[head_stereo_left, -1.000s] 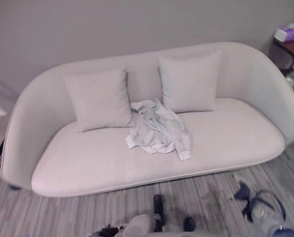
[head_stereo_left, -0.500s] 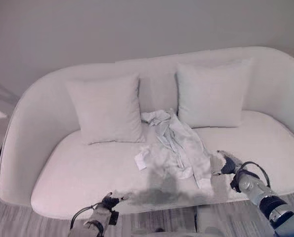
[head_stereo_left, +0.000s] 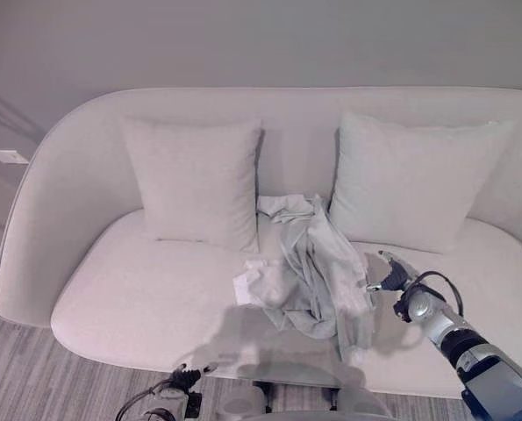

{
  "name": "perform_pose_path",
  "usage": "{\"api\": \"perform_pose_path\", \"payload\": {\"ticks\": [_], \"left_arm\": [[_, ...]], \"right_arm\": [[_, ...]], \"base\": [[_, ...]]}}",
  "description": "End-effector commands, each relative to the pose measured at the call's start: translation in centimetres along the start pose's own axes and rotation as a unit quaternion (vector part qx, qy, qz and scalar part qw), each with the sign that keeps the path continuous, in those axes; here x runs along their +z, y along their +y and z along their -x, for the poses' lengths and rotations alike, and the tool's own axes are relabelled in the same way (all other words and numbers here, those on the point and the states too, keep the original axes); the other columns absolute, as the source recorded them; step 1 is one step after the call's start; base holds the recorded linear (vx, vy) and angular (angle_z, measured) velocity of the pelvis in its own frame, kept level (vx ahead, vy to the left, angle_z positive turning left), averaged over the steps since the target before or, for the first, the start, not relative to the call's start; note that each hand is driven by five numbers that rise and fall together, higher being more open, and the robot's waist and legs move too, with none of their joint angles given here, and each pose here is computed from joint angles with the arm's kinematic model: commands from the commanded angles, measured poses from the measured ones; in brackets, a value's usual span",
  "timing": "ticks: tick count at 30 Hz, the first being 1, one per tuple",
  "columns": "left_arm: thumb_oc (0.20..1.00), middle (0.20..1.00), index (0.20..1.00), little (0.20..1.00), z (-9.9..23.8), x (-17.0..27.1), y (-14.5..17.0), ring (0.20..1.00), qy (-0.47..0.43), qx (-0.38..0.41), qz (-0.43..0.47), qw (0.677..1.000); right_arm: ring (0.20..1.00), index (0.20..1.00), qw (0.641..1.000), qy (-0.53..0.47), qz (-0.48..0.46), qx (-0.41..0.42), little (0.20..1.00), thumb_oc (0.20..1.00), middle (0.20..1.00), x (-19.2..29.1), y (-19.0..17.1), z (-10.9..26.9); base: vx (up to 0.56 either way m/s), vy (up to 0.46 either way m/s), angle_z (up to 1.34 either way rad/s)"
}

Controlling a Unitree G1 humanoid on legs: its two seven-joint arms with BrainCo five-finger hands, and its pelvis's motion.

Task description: Hang the clothes on the sofa on the clothes rack.

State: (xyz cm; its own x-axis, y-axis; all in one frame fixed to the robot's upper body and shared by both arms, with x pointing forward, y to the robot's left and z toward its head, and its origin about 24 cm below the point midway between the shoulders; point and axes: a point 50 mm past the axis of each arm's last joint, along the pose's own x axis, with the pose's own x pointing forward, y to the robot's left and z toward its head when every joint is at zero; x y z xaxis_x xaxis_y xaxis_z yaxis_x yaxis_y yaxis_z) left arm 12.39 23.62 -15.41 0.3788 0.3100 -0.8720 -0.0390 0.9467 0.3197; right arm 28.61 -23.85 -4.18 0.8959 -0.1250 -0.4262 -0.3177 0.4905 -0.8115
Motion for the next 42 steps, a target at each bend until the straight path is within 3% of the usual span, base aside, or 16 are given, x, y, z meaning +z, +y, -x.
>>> {"api": "perform_pose_path", "payload": {"ticks": [1,4,11,17,18,19,24,29,34,35,36,39,42], "left_arm": [[1.000,1.000,1.000,1.000,-0.1,1.9,-1.5,1.000,-0.006,-0.008,-0.010,1.000],[1.000,1.000,1.000,1.000,-0.1,4.4,-1.5,1.000,-0.039,-0.005,0.000,0.999],[1.000,1.000,1.000,1.000,0.0,6.5,-1.7,1.000,-0.073,-0.006,0.012,0.997],[1.000,1.000,1.000,1.000,0.2,9.9,-1.0,1.000,-0.127,0.009,0.013,0.992],[1.000,1.000,1.000,1.000,0.3,10.3,-1.1,1.000,-0.132,0.009,0.009,0.991],[1.000,1.000,1.000,1.000,0.4,10.7,-1.1,1.000,-0.137,0.010,0.009,0.991],[1.000,1.000,1.000,1.000,0.6,12.3,-0.9,1.000,-0.153,0.017,-0.003,0.988],[1.000,1.000,1.000,1.000,0.8,14.0,-0.7,1.000,-0.156,0.020,-0.007,0.988],[1.000,1.000,1.000,1.000,0.3,11.7,0.0,1.000,-0.124,0.025,-0.006,0.992],[1.000,1.000,1.000,1.000,0.3,11.7,-0.1,1.000,-0.123,0.024,-0.007,0.992],[1.000,1.000,1.000,1.000,0.0,10.3,0.5,1.000,-0.104,0.032,-0.017,0.994],[1.000,1.000,1.000,1.000,-0.2,8.4,1.5,1.000,-0.081,0.044,-0.031,0.995],[1.000,1.000,1.000,1.000,-0.3,6.5,2.1,1.000,-0.070,0.052,-0.027,0.996]], "right_arm": [[1.000,1.000,0.997,0.017,-0.059,-0.044,1.000,1.000,1.000,1.3,-1.6,-1.2],[1.000,1.000,0.988,-0.011,-0.113,-0.100,1.000,1.000,1.000,4.9,-3.7,-2.4],[1.000,1.000,0.974,-0.029,-0.190,-0.124,1.000,1.000,1.000,10.0,-5.9,-3.5],[1.000,1.000,0.984,0.002,-0.121,-0.131,1.000,1.000,1.000,10.0,-7.3,-3.9],[0.818,0.818,0.985,0.017,-0.115,-0.129,0.818,0.818,0.818,9.7,-7.4,-3.9],[0.200,0.200,0.985,0.025,-0.105,-0.132,0.200,0.200,0.200,9.8,-8.0,-4.0],[0.200,0.200,0.995,0.046,0.022,-0.088,0.200,0.200,0.200,8.4,-6.5,-3.9],[0.200,0.200,0.996,0.074,0.014,-0.057,0.200,0.200,0.200,5.7,-4.1,-3.4],[0.200,0.200,0.978,0.101,-0.180,-0.023,0.200,0.200,0.200,2.8,-0.3,-2.1],[0.200,0.200,0.978,0.103,-0.180,-0.022,0.200,0.200,0.200,2.8,-0.2,-2.1],[0.200,0.200,0.955,0.088,-0.281,-0.025,0.200,0.200,0.200,2.8,0.2,-1.7],[0.200,0.200,0.914,0.004,-0.405,-0.026,0.200,0.200,0.200,4.6,-0.3,-0.4],[0.200,0.200,0.843,-0.106,-0.527,-0.005,0.200,0.200,0.200,7.3,-1.4,2.0]], "base": [[0.01,0.308,0.02],[-0.12,0.191,0.12],[-0.09,0.069,0.06],[-0.03,0.011,0.12],[0.02,-0.022,0.19],[0.02,-0.005,0.17],[0.05,-0.037,0.02],[0.04,-0.043,0.11],[-0.01,-0.005,-0.04],[-0.04,-0.008,-0.11],[-0.02,-0.006,-0.19],[-0.02,-0.012,-0.16],[-0.01,-0.037,-0.14]]}}
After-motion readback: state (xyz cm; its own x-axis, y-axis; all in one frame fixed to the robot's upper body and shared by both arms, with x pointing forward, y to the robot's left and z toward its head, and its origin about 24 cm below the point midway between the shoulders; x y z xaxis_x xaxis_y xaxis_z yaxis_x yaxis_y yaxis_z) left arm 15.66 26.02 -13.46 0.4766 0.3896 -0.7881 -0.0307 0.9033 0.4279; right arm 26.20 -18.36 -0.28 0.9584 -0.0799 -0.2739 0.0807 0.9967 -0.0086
